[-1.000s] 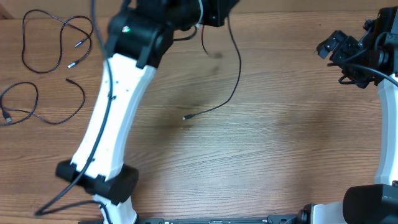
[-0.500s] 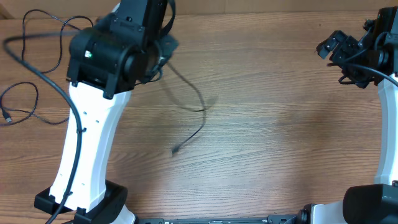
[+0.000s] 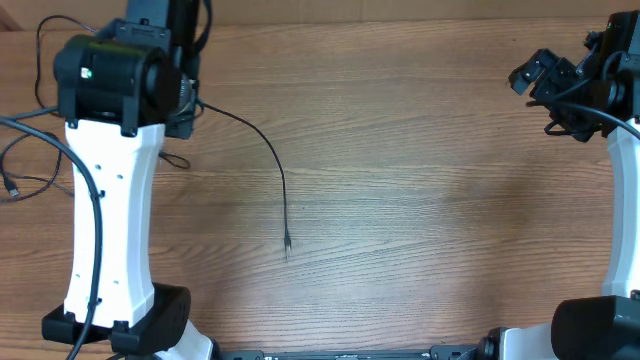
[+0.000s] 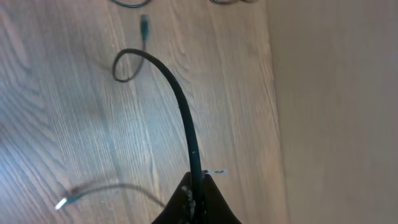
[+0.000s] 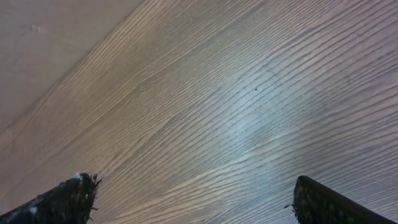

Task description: Untangle cables

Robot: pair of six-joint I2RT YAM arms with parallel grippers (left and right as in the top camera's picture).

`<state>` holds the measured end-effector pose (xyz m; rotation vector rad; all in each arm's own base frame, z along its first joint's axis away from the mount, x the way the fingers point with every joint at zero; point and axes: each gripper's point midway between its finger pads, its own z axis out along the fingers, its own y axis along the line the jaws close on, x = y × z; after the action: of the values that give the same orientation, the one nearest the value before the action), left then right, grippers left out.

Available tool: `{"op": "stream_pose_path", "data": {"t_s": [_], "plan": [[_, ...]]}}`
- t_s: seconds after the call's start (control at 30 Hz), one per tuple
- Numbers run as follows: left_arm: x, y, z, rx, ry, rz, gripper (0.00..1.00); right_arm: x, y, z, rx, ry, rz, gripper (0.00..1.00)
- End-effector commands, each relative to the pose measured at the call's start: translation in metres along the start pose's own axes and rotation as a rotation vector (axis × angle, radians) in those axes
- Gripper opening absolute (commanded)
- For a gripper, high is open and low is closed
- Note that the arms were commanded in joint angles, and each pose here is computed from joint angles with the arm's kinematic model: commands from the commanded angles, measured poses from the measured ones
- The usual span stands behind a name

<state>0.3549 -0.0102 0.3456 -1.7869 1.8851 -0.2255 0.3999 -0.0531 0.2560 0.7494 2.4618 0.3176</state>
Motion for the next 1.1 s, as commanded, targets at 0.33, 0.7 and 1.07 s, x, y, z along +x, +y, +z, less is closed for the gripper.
{"op": "stream_pose_path", "data": {"t_s": [0.33,0.7,1.07], "plan": [[0.017,-0.034,-0.004,0.144,0.033,0.03,0.04,-0.004,0.004,-0.004,-0.013,-0.017,0.0,1.0],[0.072,-0.04,-0.071,0.359,0.067,0.529,0.07,-0.004,0.004,-0.004,-0.013,-0.017,0.0,1.0],[0.031,0.009,-0.038,0.106,0.09,0.545,0.04,-0.004,0.004,-0.004,-0.013,-0.017,0.0,1.0]]}}
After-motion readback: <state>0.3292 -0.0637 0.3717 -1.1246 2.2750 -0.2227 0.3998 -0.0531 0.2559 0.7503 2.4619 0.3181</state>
